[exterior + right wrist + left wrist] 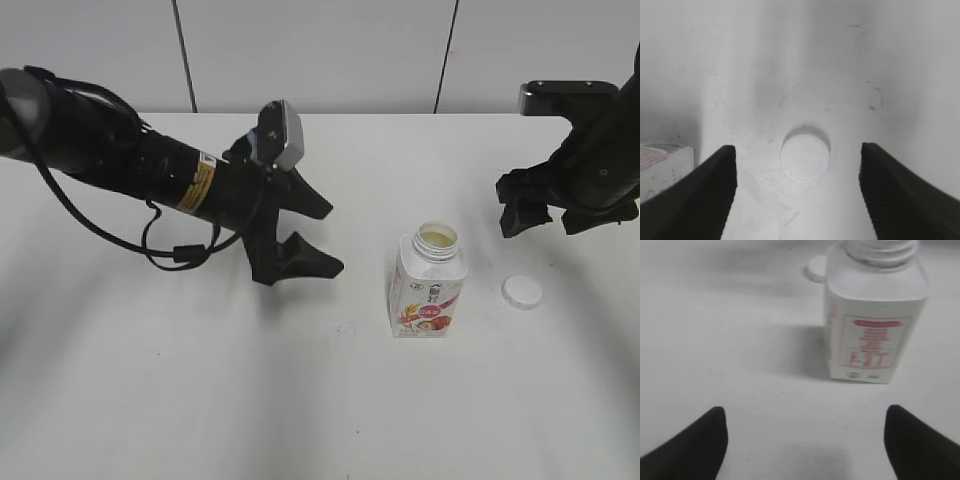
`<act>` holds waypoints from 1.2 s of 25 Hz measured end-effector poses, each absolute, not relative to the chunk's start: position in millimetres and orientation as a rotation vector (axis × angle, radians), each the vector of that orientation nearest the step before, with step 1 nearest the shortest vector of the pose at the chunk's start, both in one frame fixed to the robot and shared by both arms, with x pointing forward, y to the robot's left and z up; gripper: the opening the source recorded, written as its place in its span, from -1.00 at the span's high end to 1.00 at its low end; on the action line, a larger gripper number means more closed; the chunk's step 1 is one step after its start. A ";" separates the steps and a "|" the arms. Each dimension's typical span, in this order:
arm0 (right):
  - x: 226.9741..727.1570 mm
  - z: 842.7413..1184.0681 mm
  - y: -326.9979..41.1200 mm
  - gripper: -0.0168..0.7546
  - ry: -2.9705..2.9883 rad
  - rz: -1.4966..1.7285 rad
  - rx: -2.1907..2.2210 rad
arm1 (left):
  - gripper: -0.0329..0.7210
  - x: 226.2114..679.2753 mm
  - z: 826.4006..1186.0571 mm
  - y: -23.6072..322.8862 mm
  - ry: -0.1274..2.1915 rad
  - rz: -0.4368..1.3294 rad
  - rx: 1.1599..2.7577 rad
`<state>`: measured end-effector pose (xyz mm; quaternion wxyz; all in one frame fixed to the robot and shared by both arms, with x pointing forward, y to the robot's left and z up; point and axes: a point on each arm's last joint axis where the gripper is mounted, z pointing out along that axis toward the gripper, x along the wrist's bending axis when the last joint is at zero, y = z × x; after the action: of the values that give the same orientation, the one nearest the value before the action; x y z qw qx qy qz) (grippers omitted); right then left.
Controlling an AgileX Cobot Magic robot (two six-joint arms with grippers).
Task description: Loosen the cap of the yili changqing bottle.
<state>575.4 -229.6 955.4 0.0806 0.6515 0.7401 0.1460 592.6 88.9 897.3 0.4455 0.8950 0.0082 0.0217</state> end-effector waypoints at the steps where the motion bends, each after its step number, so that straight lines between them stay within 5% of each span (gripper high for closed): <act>1: 574.9 958.7 -229.7 -0.59 2.207 0.447 1.943 | -0.64 596.0 903.0 91.2 0.054 0.103 2.239; 9: 571.0 979.8 -230.4 -0.59 2.173 0.513 1.909 | -0.64 629.5 957.9 121.4 0.374 0.747 2.329; 15: 570.0 989.8 -230.5 -0.59 2.160 0.537 1.895 | -0.59 647.6 982.4 161.1 0.844 1.168 2.244; 21: 575.5 1002.2 -230.0 -0.59 2.156 0.548 1.872 | -0.59 641.7 1000.1 181.9 1.134 1.173 2.163; 30: 593.1 1041.8 -230.5 -0.59 2.122 0.571 1.762 | -0.59 618.3 983.9 209.5 1.378 0.830 2.468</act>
<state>593.1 -230.5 1041.8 0.1618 0.6173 0.7434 0.2001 618.3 209.5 983.9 0.0979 0.8338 0.4655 0.2803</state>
